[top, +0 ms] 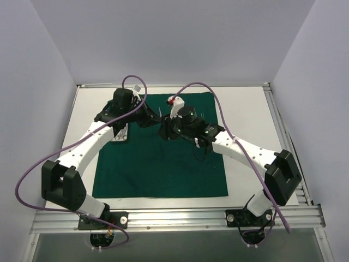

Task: Open and lay out the surgical kit
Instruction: Place the medical item in the surgical kit.

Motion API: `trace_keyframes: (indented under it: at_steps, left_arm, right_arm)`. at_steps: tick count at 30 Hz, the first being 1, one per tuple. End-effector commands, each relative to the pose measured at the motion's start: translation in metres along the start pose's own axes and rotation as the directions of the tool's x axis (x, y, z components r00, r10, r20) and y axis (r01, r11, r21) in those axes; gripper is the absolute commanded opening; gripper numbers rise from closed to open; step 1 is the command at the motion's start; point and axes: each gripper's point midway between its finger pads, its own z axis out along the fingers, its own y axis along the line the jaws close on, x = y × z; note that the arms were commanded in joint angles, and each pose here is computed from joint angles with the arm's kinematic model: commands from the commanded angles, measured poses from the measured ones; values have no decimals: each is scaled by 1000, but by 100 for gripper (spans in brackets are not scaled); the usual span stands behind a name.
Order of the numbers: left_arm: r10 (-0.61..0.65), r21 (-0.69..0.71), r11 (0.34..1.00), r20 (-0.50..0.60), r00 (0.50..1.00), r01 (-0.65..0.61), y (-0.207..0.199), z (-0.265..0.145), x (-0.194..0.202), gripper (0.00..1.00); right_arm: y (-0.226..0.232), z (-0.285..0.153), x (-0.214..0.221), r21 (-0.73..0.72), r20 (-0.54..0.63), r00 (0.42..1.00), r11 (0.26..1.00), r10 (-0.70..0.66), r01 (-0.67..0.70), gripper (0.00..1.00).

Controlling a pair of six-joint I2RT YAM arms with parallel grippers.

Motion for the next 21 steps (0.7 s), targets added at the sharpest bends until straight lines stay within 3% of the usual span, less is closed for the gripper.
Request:
trace_keyframes:
  at_steps: [1,3,6,9,10,13,17,21]
  left_arm:
    - [34,80,996,25,999,-35,-22,-12,1,2]
    - [33,80,996,20,999,-35,-21,-11,3,2]
    - [41,101,994,10,999,-42,-23,-11,5,2]
    - [62,120,991,-1,998,-61,-24,-10,7,4]
    - [74,133,988,-2,997,-73,-26,-11,8,22]
    - [121,140,982,20,992,-123,-23,-16,3,61]
    - [189,142,971,44,981,-193,-16,-28,-5,73]
    - [202,142,967,82,976,-212,-10,-40,-18,76]
  right_arm:
    - [1,3,-28,17,77,997,1000,6,-7,33]
    - [0,4,-29,22,81,997,1000,8,-10,25]
    - [-5,4,-29,46,87,996,999,1,-5,1]
    - [-9,2,-29,51,84,996,999,-6,2,0]
    - [-12,0,-28,50,84,996,999,-2,-2,0]
    - [-16,-8,-32,14,93,996,1000,10,-12,0]
    - [-38,-22,-27,-38,82,995,998,56,-53,0]
    - [-65,-36,-32,-86,99,988,990,120,-112,0]
